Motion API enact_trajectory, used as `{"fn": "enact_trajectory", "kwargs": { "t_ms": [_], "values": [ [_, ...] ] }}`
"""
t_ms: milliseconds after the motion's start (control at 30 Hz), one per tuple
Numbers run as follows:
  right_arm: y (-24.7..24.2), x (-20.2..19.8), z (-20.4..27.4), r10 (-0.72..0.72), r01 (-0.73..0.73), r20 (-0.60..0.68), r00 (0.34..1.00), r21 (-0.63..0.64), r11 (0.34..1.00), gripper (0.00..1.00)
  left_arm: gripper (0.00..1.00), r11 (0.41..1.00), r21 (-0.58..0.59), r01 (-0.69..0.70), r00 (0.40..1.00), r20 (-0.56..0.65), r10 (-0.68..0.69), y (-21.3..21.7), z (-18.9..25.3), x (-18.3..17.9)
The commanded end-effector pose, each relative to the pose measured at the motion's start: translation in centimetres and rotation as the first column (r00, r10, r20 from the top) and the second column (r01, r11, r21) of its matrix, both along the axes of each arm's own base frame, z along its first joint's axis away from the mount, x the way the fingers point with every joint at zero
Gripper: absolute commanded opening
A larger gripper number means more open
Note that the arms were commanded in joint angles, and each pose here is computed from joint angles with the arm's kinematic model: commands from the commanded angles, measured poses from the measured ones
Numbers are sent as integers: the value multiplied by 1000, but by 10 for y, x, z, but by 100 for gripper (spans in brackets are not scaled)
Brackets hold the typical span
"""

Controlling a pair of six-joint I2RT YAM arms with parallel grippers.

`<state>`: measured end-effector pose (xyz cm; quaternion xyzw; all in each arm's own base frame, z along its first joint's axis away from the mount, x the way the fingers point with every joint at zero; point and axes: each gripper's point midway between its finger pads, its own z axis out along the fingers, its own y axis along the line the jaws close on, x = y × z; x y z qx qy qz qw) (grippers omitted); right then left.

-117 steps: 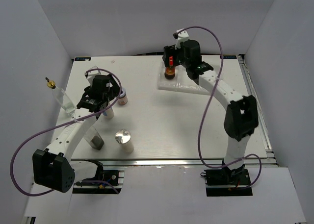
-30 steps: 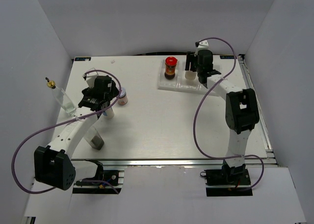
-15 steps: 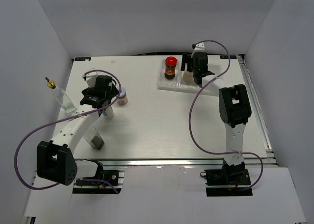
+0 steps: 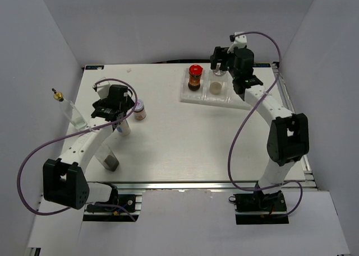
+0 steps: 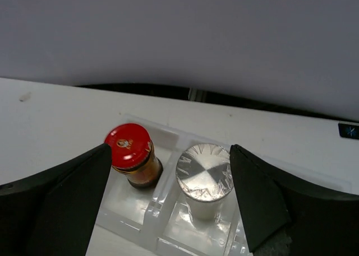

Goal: Organize the condiment bottles

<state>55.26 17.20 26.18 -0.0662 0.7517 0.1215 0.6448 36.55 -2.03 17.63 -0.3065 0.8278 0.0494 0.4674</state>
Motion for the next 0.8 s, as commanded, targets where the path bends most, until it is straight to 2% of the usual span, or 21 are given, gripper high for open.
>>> {"fn": "enact_trajectory", "kwargs": {
  "t_ms": [0, 200, 333, 500, 767],
  "values": [
    [4, -21, 65, 55, -61, 113, 992, 45, 997, 89, 98, 1000, -12, -20, 998, -55, 20, 3, -6, -15],
    [10, -57, 95, 140, -153, 151, 978, 72, 986, 89, 98, 1000, -19, -17, 1000, -5, 17, 5, 16, -18],
    [8, -82, 100, 159, -175, 161, 974, 88, 981, 89, 98, 999, 3, -44, 999, -22, 44, 11, 18, -23],
    [-5, -109, 101, 137, -156, 190, 972, 91, 984, 89, 98, 997, 38, -74, 994, -82, 77, 18, 7, -30],
    [-10, -138, 105, 156, -176, 182, 971, 99, 980, 89, 98, 1000, 0, -8, 996, -92, 8, 0, -17, -6]
  ]
}}
